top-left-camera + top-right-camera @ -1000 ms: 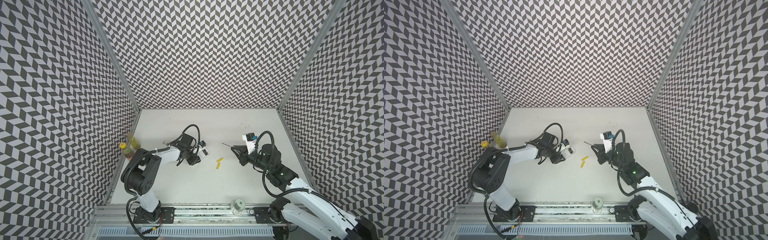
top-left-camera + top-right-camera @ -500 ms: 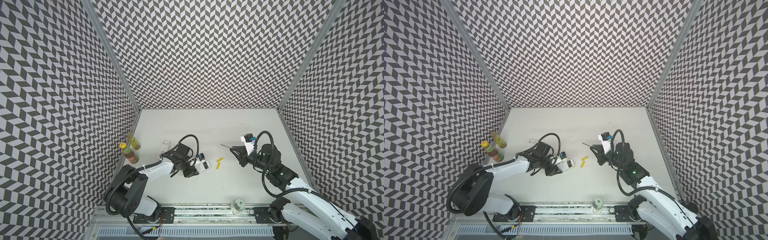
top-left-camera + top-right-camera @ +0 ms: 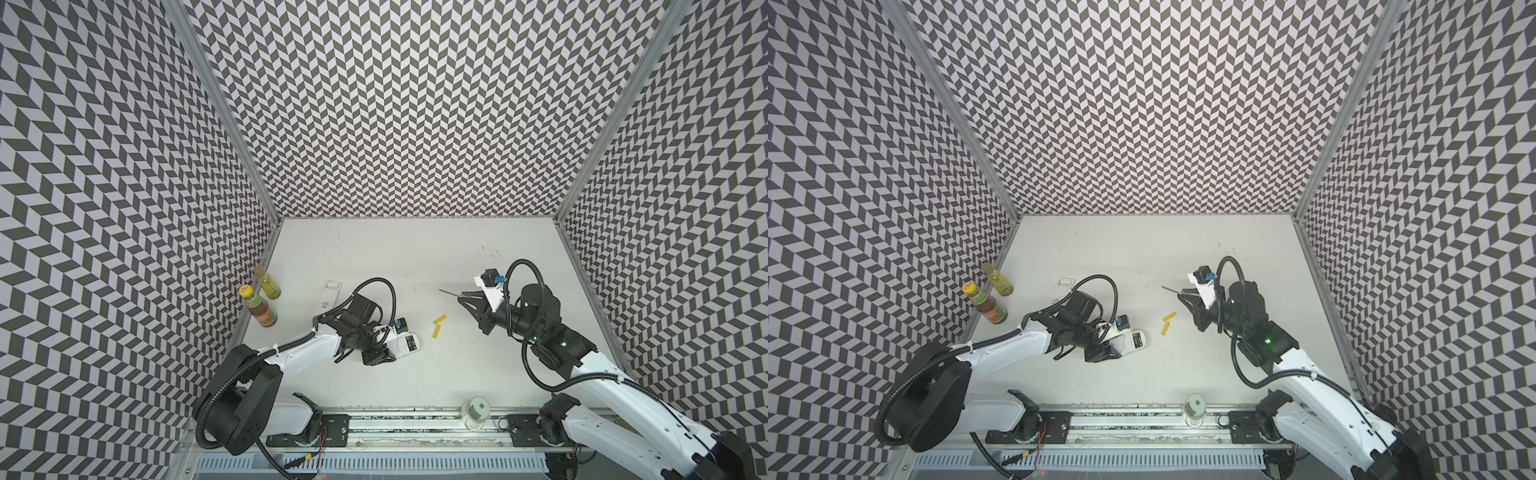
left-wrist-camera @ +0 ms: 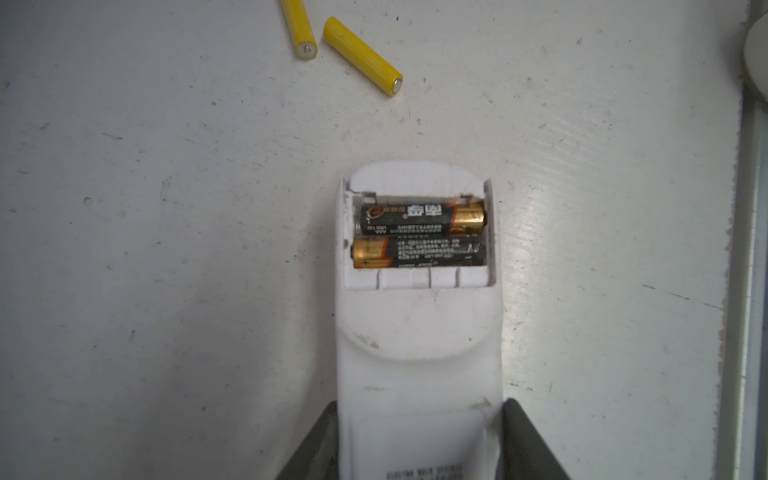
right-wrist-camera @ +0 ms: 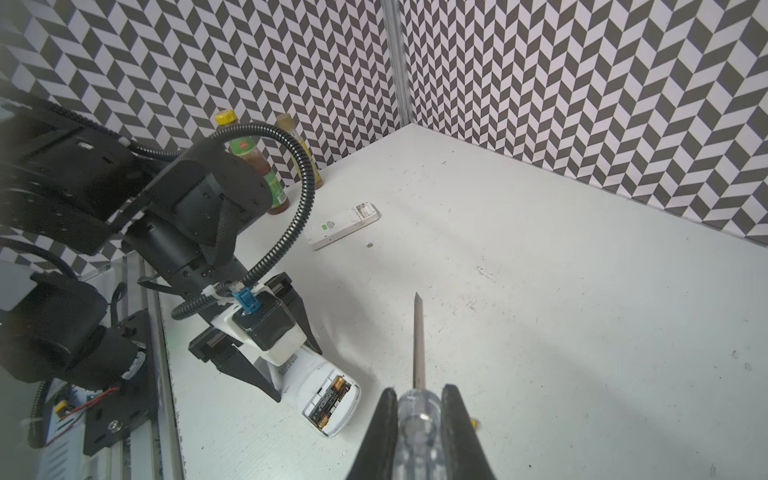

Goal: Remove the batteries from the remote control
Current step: 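Lower the left gripper onto the white remote while the right tilts the screwdriver down, then bring the screwdriver tip to the battery compartment edge with the right gripper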

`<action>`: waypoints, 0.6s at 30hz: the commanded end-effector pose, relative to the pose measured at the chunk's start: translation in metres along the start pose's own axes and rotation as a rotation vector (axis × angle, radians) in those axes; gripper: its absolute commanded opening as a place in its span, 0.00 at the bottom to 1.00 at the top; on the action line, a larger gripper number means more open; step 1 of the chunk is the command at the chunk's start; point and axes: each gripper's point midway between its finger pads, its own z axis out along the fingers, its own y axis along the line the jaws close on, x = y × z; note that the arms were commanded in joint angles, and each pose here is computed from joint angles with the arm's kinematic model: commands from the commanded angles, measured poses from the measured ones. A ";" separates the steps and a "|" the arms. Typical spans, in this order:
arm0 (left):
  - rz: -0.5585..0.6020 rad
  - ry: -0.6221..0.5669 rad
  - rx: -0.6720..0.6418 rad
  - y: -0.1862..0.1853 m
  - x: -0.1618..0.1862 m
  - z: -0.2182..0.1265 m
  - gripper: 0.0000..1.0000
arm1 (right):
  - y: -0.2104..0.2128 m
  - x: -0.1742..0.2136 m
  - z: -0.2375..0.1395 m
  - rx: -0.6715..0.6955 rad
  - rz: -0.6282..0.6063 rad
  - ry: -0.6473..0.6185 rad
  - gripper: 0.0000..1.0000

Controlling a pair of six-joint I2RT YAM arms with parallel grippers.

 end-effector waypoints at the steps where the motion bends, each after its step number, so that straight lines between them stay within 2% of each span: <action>1: 0.029 -0.032 0.036 -0.010 -0.005 -0.003 0.36 | 0.014 -0.007 0.001 -0.055 -0.141 -0.019 0.00; 13: 0.054 -0.018 0.025 -0.012 0.000 -0.001 0.34 | 0.039 0.044 0.012 -0.142 -0.297 0.104 0.00; 18: 0.060 -0.011 0.020 -0.011 0.001 -0.001 0.34 | 0.056 0.075 0.015 -0.195 -0.397 0.219 0.00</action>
